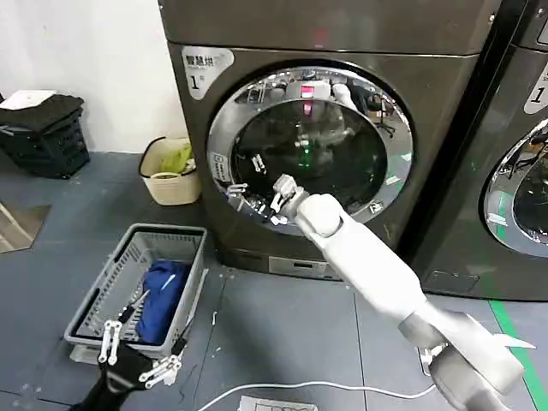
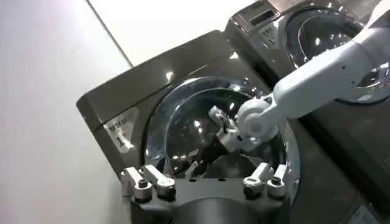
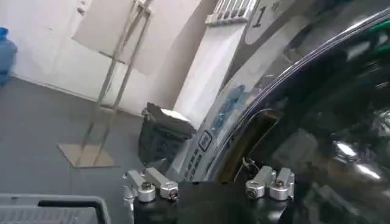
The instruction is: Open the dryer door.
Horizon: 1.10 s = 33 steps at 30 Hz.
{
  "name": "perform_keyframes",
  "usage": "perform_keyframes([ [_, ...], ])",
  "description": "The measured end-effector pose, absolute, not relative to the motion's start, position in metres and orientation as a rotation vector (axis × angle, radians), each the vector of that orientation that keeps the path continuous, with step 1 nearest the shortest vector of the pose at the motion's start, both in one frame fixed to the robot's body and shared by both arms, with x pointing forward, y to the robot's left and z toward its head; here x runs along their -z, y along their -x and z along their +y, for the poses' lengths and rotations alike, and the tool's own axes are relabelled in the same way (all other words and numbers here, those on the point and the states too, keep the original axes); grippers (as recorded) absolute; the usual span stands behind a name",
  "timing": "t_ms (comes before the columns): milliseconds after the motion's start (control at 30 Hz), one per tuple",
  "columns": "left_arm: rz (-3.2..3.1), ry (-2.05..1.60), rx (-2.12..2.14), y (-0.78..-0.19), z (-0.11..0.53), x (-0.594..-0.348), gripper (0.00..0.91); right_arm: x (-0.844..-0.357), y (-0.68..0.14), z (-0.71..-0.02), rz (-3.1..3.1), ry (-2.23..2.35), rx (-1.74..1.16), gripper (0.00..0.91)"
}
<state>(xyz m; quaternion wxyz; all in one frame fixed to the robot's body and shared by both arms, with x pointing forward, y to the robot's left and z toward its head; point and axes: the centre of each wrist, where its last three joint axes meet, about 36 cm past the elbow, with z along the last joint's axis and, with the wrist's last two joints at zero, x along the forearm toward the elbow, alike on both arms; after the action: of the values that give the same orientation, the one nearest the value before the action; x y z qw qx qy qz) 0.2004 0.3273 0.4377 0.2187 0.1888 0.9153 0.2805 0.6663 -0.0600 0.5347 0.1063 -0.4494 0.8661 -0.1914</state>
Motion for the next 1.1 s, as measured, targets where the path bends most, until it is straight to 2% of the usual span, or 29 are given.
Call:
perform_keyframes([
  [700, 2.543, -0.511, -0.772, -0.204, 0.331, -0.436, 0.907, -0.523, -0.661, -0.074, 2.340, 1.612, 0.495, 0.907],
  [1100, 2.608, -0.431, -0.728, -0.234, 0.375, -0.434, 0.907, -0.525, -0.632, -0.106, 2.197, 1.778, 0.435, 0.907],
])
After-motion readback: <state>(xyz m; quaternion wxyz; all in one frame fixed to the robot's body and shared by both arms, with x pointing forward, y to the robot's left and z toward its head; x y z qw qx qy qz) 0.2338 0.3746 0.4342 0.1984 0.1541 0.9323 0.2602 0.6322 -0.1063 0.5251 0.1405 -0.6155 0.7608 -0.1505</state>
